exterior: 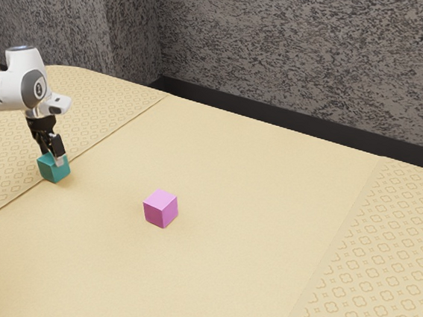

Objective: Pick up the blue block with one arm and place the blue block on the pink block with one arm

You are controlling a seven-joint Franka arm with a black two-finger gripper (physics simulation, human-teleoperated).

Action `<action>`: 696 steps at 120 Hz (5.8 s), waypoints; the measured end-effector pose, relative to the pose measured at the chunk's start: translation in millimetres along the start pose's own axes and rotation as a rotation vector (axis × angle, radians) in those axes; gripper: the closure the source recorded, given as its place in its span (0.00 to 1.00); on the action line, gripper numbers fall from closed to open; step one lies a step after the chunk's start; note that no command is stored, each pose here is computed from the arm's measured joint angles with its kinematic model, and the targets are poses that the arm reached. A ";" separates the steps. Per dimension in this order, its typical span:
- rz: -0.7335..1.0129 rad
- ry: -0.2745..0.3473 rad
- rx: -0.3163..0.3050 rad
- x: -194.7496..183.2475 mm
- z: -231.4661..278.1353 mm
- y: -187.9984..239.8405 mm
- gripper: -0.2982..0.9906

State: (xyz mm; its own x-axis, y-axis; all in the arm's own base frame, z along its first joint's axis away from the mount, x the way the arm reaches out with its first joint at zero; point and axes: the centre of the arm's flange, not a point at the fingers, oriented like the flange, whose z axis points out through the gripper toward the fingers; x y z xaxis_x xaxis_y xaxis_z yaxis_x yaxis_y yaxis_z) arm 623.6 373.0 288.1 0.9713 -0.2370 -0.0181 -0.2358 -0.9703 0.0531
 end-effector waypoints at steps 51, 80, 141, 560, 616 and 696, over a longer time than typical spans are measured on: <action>0.006 -0.002 -0.018 0.8 12.4 -1.7 0.23; -0.022 -0.012 -0.028 1.9 17.2 -3.1 0.23; -0.059 -0.025 -0.039 4.1 29.0 -5.0 0.23; -0.242 0.002 0.025 101.1 -33.8 359.8 0.47; -0.253 0.007 0.021 108.6 -28.2 356.5 0.48; -0.165 -0.002 0.016 106.9 -27.0 363.8 0.48</action>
State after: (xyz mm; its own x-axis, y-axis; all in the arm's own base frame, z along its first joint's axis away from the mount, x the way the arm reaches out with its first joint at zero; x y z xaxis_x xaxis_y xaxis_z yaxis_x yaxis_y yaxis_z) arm 642.5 -4.1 332.5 0.9969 -0.0744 -0.0274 -0.0735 -0.9967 0.0335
